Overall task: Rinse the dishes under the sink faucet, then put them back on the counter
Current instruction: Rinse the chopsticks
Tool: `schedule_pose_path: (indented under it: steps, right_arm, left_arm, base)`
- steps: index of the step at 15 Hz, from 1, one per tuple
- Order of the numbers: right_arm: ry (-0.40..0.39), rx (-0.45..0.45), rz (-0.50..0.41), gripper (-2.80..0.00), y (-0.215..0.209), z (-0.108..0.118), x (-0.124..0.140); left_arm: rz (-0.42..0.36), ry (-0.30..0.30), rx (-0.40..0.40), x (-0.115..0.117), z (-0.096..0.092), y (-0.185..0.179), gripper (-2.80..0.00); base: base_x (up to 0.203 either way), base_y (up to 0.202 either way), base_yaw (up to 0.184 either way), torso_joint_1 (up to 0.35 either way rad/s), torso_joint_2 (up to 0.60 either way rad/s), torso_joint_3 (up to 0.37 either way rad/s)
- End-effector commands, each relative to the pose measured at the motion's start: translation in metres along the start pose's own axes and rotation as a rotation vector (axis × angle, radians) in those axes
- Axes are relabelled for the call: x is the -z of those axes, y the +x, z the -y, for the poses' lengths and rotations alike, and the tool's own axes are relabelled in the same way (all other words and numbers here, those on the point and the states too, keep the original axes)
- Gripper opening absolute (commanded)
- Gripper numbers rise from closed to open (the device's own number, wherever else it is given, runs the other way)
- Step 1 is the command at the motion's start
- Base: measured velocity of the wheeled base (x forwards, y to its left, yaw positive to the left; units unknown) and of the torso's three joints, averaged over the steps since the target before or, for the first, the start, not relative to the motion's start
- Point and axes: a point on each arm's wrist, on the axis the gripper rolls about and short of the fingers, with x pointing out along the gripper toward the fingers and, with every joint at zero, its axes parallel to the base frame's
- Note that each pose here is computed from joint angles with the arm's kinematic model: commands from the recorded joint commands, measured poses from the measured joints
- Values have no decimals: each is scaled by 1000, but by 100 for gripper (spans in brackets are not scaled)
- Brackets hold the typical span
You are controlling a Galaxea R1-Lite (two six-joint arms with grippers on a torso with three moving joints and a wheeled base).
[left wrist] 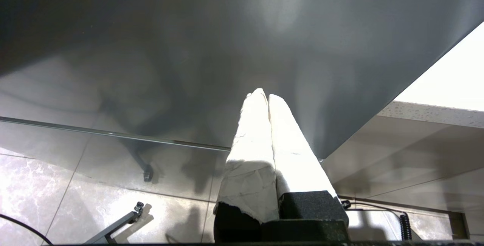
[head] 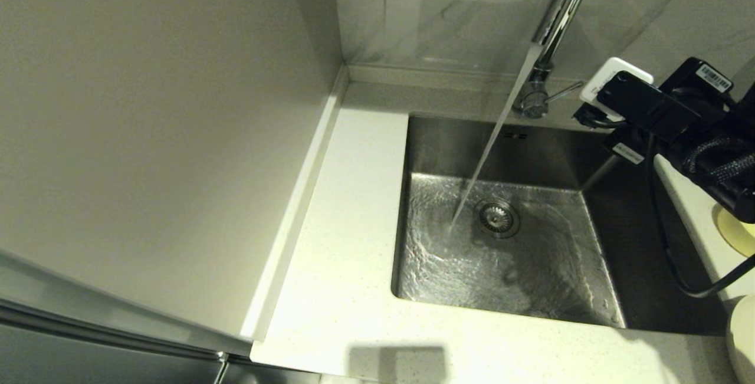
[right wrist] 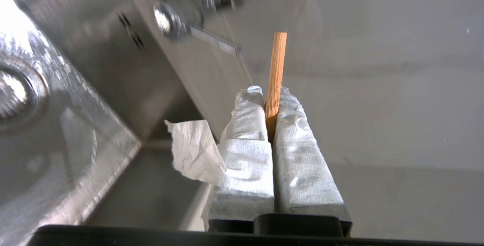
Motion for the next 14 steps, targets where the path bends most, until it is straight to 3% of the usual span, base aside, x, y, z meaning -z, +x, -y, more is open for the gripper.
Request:
schedule_pose_path:
  steps: [1,14]
  right_arm:
    - [5,-3,39,-280,0,-8,-10]
    - [-40,99,255,-280,-3,-51,-36]
  left_arm:
    - [2,-1,0,0,0,0,-280]
    - [1,-1,0,0,0,0,-280]
  base:
    - [0,0,0,0,0,0]
    - [0,0,0,0,0,0]
